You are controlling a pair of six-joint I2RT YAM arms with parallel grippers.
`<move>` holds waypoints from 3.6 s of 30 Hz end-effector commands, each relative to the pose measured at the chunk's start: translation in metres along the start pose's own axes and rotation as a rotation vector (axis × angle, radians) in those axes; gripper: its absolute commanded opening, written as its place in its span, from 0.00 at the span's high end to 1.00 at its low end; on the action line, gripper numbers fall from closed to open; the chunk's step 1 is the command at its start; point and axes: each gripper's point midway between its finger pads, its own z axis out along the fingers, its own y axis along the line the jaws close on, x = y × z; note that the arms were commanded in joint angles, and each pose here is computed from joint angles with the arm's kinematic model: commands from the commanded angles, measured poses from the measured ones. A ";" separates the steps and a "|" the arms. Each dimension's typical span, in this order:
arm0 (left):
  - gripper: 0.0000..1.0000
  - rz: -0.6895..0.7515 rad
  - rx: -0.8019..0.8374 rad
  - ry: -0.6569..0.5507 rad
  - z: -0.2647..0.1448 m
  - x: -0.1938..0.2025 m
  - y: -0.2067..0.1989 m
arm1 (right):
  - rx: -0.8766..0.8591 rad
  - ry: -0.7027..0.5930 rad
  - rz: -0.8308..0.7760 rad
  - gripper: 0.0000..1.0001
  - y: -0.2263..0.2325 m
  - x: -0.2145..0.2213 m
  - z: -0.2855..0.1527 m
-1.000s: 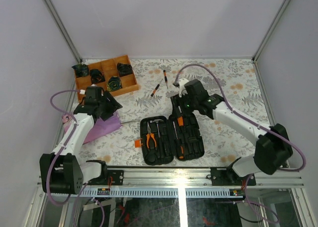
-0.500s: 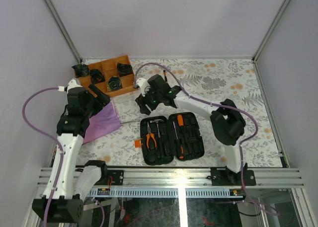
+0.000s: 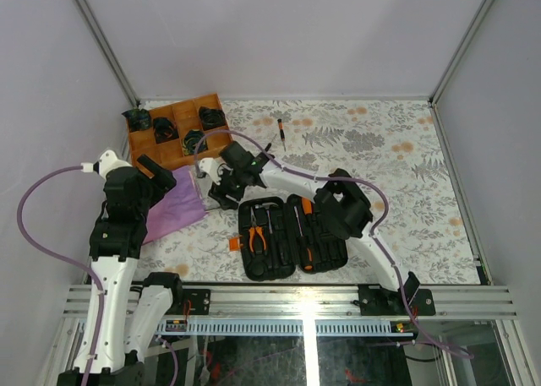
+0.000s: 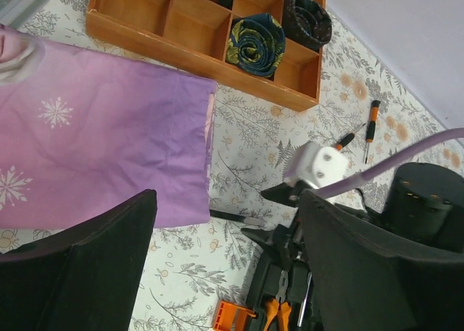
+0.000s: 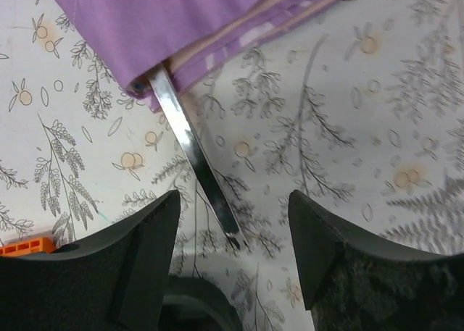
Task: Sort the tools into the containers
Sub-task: Pick up the utility knife at the center of the board.
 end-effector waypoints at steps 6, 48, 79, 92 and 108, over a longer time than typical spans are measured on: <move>0.22 0.030 0.007 -0.076 -0.006 -0.014 0.002 | -0.001 0.027 -0.149 0.33 0.009 -0.019 0.025; 0.21 0.048 0.022 -0.022 -0.003 -0.002 0.001 | 0.301 -0.269 -0.025 0.92 -0.077 -0.100 -0.081; 0.12 -0.061 0.998 0.244 -0.067 0.057 -0.191 | -0.249 -0.805 0.719 1.00 0.074 -0.079 -0.259; 0.36 -0.144 1.018 0.268 -0.069 0.065 -0.213 | -0.444 -0.912 0.688 1.00 0.099 -0.102 -0.289; 0.81 -0.170 1.132 0.328 -0.090 0.070 -0.230 | -0.483 -0.909 0.709 1.00 0.097 -0.108 -0.287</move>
